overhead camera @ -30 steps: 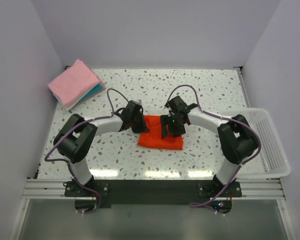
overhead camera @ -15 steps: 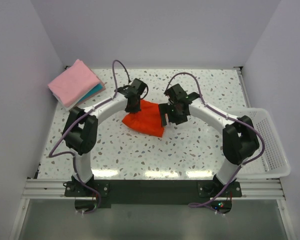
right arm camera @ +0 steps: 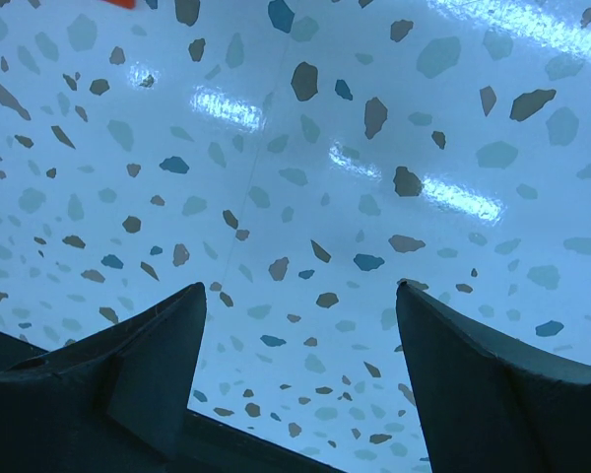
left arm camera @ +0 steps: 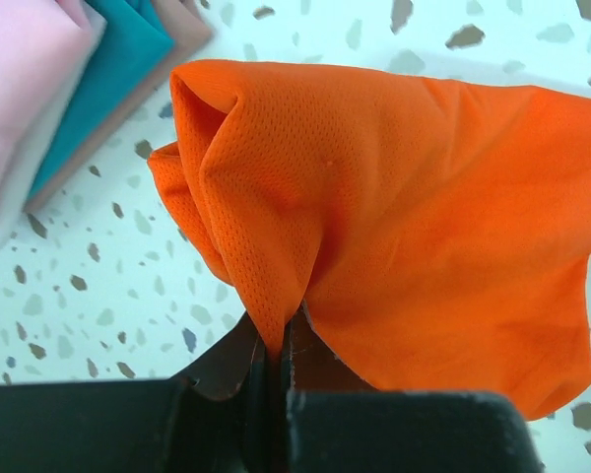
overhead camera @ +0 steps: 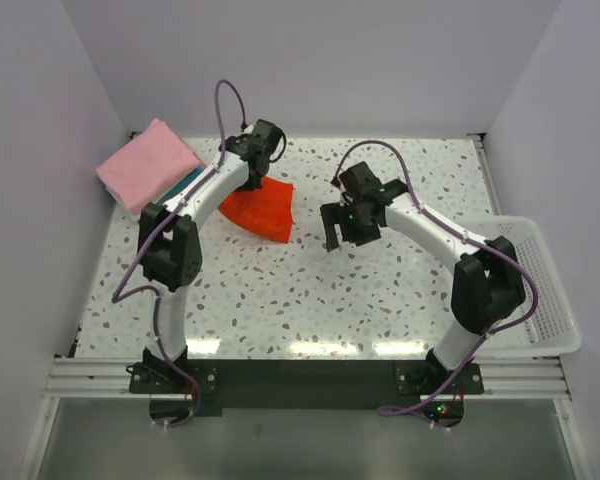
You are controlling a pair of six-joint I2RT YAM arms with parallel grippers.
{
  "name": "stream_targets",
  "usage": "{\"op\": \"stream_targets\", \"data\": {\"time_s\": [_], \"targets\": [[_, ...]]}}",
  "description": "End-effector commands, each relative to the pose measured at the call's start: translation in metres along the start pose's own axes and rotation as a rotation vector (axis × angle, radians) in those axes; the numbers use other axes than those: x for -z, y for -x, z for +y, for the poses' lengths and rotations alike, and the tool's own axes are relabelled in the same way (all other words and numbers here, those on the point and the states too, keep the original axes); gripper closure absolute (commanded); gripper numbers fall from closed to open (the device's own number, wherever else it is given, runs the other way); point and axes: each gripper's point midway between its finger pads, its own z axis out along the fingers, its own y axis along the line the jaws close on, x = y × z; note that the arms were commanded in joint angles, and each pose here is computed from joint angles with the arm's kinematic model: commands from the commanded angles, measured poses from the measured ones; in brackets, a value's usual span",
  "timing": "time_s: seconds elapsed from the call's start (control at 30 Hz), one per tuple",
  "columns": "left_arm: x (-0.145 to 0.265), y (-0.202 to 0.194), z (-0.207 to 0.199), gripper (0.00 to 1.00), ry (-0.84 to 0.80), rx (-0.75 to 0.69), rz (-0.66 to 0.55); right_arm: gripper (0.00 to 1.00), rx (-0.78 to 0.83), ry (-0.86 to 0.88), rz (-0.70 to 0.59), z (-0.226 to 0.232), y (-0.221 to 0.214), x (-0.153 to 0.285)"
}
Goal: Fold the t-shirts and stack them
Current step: Neatly place the folded tshirt to the corner
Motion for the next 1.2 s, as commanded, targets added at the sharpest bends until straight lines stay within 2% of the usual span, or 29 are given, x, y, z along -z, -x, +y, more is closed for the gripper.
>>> {"op": "stream_targets", "data": {"time_s": [0.0,0.2,0.47,0.63,0.87,1.17], "targets": [[0.005,0.026,0.039,1.0,0.101,-0.026,-0.018,0.19,0.037,0.062,-0.043,0.01,0.012,0.021],[0.003,0.053,0.075,1.0,0.147,-0.003,-0.039,0.19,0.033,0.099,-0.036,0.016,0.011,0.018],[0.008,0.108,0.101,1.0,0.102,0.018,-0.174,0.19,0.046,0.066,-0.051,0.01,0.016,0.019],[0.013,0.128,0.114,1.0,0.079,0.052,-0.237,0.19,0.045,0.066,-0.038,0.009,0.014,0.016],[0.029,0.161,0.14,1.0,-0.036,0.168,-0.354,0.19,0.041,0.037,-0.021,0.003,0.011,0.01],[0.055,0.196,0.186,1.0,-0.097,0.307,-0.488,0.19,0.045,0.025,-0.005,0.002,0.01,0.006]]}}
